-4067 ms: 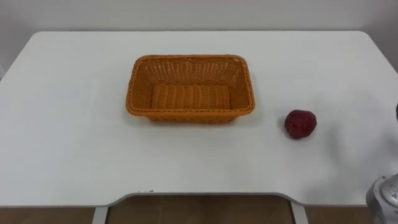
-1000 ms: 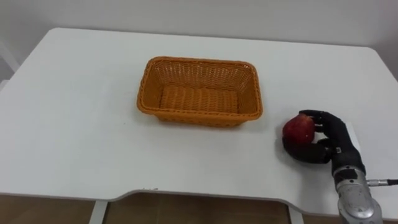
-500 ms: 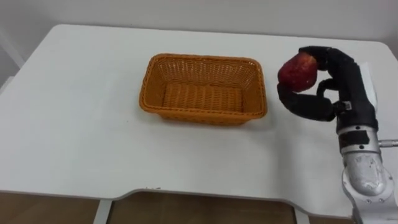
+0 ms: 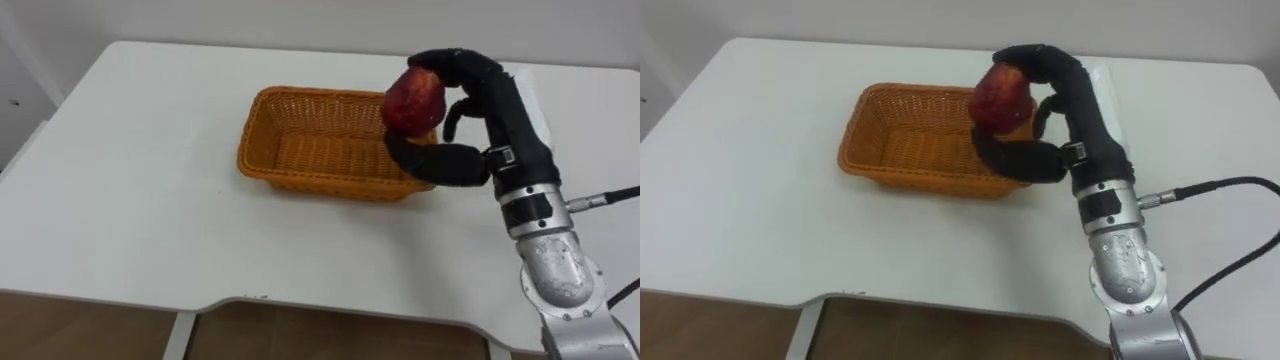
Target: Pick and place apple
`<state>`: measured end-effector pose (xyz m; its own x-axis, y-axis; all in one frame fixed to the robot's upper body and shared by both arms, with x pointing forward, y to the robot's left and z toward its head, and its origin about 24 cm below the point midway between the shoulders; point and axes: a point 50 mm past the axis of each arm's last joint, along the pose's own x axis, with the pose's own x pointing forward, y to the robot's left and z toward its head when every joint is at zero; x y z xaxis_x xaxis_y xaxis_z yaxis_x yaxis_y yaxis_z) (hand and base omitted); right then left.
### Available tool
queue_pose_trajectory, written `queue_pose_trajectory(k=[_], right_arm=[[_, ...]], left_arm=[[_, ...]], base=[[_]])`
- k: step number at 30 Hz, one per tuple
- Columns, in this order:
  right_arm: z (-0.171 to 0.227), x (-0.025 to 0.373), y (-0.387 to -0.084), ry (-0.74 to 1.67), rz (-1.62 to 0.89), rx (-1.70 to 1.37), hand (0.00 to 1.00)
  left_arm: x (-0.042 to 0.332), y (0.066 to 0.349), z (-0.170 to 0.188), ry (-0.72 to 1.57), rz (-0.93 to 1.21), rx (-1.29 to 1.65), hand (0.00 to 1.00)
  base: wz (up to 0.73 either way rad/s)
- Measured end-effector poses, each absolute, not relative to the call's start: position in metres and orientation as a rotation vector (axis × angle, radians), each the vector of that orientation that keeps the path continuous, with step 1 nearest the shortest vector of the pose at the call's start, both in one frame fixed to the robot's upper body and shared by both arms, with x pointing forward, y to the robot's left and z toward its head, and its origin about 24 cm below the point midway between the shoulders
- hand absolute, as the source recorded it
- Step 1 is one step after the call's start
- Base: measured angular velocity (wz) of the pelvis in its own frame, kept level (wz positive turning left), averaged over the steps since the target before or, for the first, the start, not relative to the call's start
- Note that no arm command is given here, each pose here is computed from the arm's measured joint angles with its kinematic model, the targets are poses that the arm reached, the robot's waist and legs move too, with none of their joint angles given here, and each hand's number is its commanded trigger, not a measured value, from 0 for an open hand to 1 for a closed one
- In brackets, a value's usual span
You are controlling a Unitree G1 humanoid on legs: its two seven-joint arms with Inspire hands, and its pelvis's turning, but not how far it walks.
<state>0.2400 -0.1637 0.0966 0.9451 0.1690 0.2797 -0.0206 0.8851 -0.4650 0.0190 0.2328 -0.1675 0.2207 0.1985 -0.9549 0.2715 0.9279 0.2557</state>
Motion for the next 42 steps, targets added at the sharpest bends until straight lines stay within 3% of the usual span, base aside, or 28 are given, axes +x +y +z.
queue_pose_trajectory(k=[10,28,33,42], right_arm=[[0.094,0.245,-0.147,-0.305,0.191,-0.478,0.0],[0.092,0.246,-0.155,-0.286,0.129,-0.437,0.0],[0.102,0.247,-0.18,-0.326,-0.039,-0.4,0.0],[0.137,0.226,-0.265,-0.522,-0.662,-0.283,0.0]], left_arm=[[0.019,0.231,-0.168,1.366,-0.076,0.397,0.0],[0.016,0.232,-0.168,1.386,-0.049,0.396,0.0],[0.016,0.234,-0.168,1.378,-0.025,0.405,0.0],[-0.004,0.246,-0.164,1.39,0.092,0.385,0.0]], base=[[0.02],[0.03],[0.03],[0.0]])
